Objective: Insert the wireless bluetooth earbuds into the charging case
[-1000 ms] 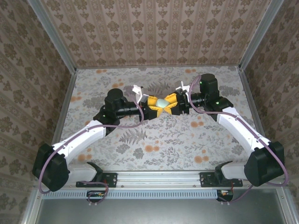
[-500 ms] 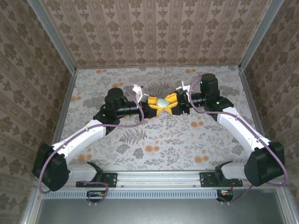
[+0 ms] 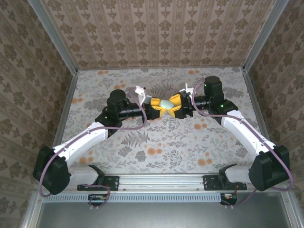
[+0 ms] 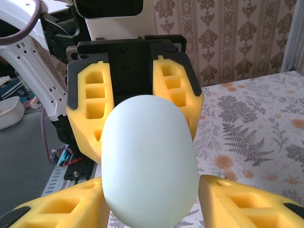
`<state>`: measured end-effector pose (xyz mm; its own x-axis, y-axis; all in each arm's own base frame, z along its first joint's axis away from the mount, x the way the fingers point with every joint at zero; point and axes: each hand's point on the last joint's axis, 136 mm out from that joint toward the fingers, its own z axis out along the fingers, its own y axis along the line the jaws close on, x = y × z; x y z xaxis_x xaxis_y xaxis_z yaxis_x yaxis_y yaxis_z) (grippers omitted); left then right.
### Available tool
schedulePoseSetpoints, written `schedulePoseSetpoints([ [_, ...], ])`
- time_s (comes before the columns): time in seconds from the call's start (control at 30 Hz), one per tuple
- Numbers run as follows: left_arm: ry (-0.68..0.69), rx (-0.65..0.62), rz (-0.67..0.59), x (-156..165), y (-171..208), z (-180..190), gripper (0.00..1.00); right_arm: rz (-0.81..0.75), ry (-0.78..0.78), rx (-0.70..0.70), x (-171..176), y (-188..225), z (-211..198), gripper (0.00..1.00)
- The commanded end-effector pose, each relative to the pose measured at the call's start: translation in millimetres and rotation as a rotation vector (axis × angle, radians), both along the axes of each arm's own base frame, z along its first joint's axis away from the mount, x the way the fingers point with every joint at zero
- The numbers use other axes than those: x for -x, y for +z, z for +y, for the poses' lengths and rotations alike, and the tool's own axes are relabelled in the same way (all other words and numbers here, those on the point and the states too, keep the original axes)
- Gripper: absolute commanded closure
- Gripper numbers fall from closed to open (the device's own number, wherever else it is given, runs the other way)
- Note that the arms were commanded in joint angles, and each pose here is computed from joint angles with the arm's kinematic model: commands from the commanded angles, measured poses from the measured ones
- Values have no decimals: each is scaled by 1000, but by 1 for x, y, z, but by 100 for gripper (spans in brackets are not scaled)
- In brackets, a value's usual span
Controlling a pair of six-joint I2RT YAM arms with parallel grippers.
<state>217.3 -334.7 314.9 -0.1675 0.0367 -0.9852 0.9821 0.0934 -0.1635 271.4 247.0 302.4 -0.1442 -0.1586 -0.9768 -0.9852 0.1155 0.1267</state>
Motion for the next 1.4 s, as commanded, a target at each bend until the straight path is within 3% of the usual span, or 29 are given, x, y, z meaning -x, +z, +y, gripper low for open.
schedulePoseSetpoints([
  [0.0, -17, 26, -64, 7, 18, 2, 69, -35, -21, 4, 1, 3, -6, 48],
  [0.1, -17, 27, -62, 8, 18, 2, 69, -38, -20, 1, 1, 4, -6, 50],
  [0.37, -36, 27, -58, 9, 18, 0, 64, -24, 5, -17, 2, 6, -4, 70],
  [0.53, -59, 19, -52, 12, 16, -2, 57, -27, 12, -23, 2, 8, -3, 71],
  [1.37, -73, 12, -39, 11, 16, -8, 52, -27, 23, -30, 2, 9, -3, 71],
])
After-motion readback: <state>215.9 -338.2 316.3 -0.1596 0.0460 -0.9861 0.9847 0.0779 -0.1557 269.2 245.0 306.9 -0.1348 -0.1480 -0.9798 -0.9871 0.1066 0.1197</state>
